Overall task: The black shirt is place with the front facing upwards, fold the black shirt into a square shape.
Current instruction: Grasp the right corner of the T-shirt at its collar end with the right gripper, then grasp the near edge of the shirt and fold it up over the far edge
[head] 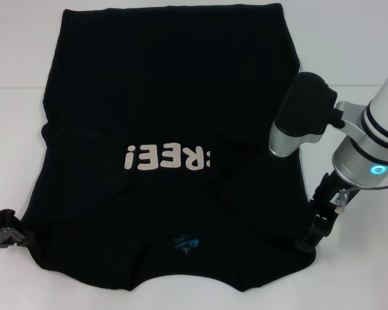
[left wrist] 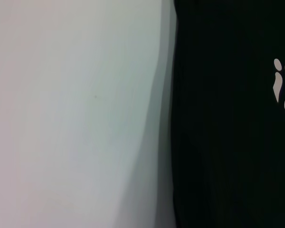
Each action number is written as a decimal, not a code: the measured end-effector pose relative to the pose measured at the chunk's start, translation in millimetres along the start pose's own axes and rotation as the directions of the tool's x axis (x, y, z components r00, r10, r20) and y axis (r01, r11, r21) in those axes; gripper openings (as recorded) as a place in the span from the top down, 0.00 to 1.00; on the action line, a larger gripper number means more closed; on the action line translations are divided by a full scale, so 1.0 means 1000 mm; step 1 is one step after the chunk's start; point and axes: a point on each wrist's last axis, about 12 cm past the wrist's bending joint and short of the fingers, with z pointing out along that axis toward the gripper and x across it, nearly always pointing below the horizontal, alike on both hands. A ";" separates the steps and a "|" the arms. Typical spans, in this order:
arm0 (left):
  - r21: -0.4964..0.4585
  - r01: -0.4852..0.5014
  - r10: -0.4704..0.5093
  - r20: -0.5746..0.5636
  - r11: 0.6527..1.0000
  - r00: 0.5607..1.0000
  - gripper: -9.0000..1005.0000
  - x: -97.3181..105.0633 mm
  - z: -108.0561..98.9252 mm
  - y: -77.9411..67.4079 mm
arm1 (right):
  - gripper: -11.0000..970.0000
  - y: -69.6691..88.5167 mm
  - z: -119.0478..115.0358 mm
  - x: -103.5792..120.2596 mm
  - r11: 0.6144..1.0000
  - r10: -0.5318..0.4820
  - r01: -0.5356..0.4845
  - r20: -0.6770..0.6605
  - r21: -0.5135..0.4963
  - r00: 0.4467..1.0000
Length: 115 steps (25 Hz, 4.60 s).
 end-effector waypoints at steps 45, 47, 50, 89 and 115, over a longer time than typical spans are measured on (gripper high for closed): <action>0.022 -0.015 0.015 -0.007 1.000 1.000 0.97 0.004 0.002 0.001 | 0.94 0.007 0.018 -0.004 1.000 0.025 -0.025 -0.016 -0.004 1.000; 0.034 -0.018 0.018 -0.009 0.999 1.000 0.97 0.005 0.003 0.001 | 0.95 0.005 0.018 0.000 0.998 0.068 -0.068 -0.005 -0.020 0.998; 0.048 -0.022 0.022 -0.005 0.999 1.000 0.97 0.004 0.003 0.000 | 0.95 -0.002 0.016 0.012 0.984 0.172 -0.170 0.032 -0.055 0.985; 0.308 -0.060 0.135 -0.229 0.950 0.964 0.96 0.038 -0.014 -0.004 | 0.95 -0.012 0.026 0.196 0.702 0.671 -0.414 0.344 -0.580 0.656; 0.535 -0.079 0.013 0.127 0.841 0.992 0.96 0.013 -0.033 -0.009 | 0.95 -0.019 0.006 0.183 0.682 0.712 -0.250 0.547 -0.688 0.440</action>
